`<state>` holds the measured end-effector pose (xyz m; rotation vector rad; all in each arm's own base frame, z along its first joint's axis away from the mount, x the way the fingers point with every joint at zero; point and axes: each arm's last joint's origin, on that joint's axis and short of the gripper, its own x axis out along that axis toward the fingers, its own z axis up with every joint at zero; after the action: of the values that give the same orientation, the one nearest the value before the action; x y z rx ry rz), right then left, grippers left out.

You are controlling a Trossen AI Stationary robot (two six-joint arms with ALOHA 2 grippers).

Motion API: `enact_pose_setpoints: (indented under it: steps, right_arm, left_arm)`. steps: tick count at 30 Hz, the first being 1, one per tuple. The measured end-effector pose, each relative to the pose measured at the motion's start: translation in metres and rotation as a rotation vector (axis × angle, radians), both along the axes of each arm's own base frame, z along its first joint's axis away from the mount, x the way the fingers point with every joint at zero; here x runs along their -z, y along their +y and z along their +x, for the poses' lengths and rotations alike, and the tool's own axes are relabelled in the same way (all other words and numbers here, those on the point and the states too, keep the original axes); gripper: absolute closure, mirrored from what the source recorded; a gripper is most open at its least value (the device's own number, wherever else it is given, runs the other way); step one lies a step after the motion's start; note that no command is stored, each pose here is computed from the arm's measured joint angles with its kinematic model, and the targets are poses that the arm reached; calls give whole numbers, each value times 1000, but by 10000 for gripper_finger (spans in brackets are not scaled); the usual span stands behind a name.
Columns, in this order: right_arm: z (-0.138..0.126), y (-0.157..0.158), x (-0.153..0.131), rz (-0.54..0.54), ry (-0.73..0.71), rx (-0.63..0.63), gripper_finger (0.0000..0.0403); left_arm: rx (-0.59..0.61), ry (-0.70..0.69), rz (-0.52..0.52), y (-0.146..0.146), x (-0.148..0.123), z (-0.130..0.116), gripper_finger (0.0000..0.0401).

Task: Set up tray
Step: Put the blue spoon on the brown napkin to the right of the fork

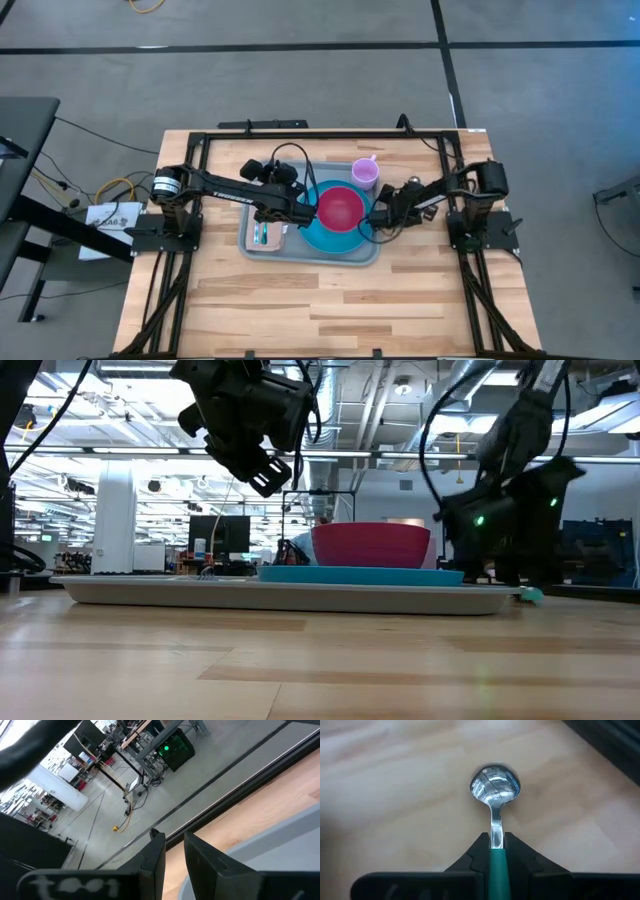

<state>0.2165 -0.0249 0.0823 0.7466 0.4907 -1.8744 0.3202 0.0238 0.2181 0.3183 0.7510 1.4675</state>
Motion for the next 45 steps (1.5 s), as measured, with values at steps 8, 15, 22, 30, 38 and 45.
enact_pose_setpoints:
  steps: [8,15,22,30,38,45]
  right_arm:
    - [-2,30,-27,23,-26,-108,372]
    - [-5,72,-47,86,-13,-297,370]
    - [-10,113,-74,171,126,-441,370]
    - [-2,164,-108,163,11,-668,371]
    - [3,198,-138,84,-154,-846,362]
    - [35,205,-153,-52,-291,-1019,372]
  left_arm:
    - [7,29,1,0,0,0,340]
    - [25,90,10,0,-1,-1,340]
    - [18,168,20,-1,-20,-6,340]
    - [86,247,38,-3,-56,-6,340]
    - [138,299,111,-3,-101,-13,340]
    - [148,275,130,-2,-137,-29,340]
